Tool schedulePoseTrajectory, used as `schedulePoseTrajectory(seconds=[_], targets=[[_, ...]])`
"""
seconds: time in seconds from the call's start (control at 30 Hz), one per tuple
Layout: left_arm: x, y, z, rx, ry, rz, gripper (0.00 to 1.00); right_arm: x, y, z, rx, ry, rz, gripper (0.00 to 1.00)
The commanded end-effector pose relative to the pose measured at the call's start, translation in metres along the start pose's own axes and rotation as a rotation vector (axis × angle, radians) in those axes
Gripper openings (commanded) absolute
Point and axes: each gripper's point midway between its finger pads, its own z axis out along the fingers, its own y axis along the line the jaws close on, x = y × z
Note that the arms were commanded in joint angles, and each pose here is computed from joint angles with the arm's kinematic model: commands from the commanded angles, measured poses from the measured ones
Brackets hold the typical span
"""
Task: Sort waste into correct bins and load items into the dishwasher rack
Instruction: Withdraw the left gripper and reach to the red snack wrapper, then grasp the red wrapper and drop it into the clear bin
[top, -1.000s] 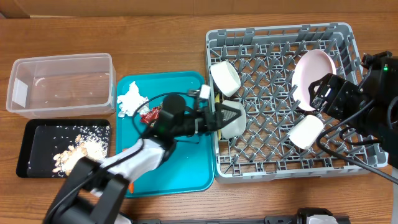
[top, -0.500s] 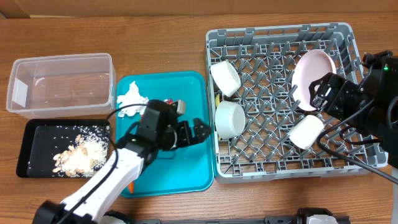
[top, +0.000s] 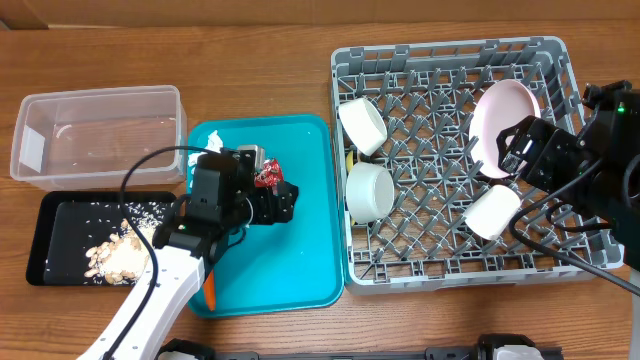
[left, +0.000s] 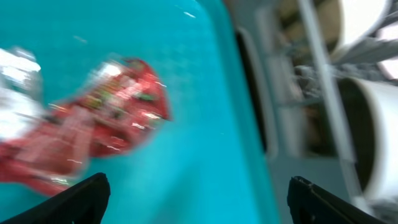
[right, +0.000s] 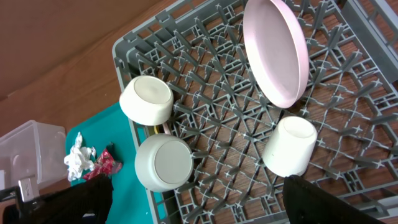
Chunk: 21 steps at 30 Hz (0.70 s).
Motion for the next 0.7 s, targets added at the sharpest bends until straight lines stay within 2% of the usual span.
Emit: schedulePoseTrajectory(seconds=[0.0, 0.07, 0.13, 0.47, 0.57, 0.67], targets=[[-0.018, 0.029, 0.005, -0.177, -0.036, 0.150, 0.93, -0.003, -0.001, -0.002, 0.006, -0.016, -0.001, 0.91], [-0.016, 0.043, 0.012, -0.244, -0.021, 0.161, 0.93, -0.003, -0.001, -0.002, 0.006, -0.016, -0.001, 0.91], [-0.013, 0.056, 0.019, -0.299, -0.009, 0.159, 1.00, -0.002, -0.001, -0.002, 0.006, -0.015, -0.001, 0.91], [-0.012, 0.060, 0.061, -0.289, -0.005, 0.209, 0.99, 0.000, -0.002, -0.002, 0.010, -0.006, 0.001, 0.91], [-0.004, 0.062, 0.068, -0.291, 0.026, 0.214, 0.93, 0.001, -0.003, -0.002, 0.012, -0.002, 0.001, 0.91], [0.008, 0.065, 0.076, -0.284, 0.069, 0.210, 0.80, 0.001, -0.003, -0.002, 0.012, -0.001, 0.001, 0.91]])
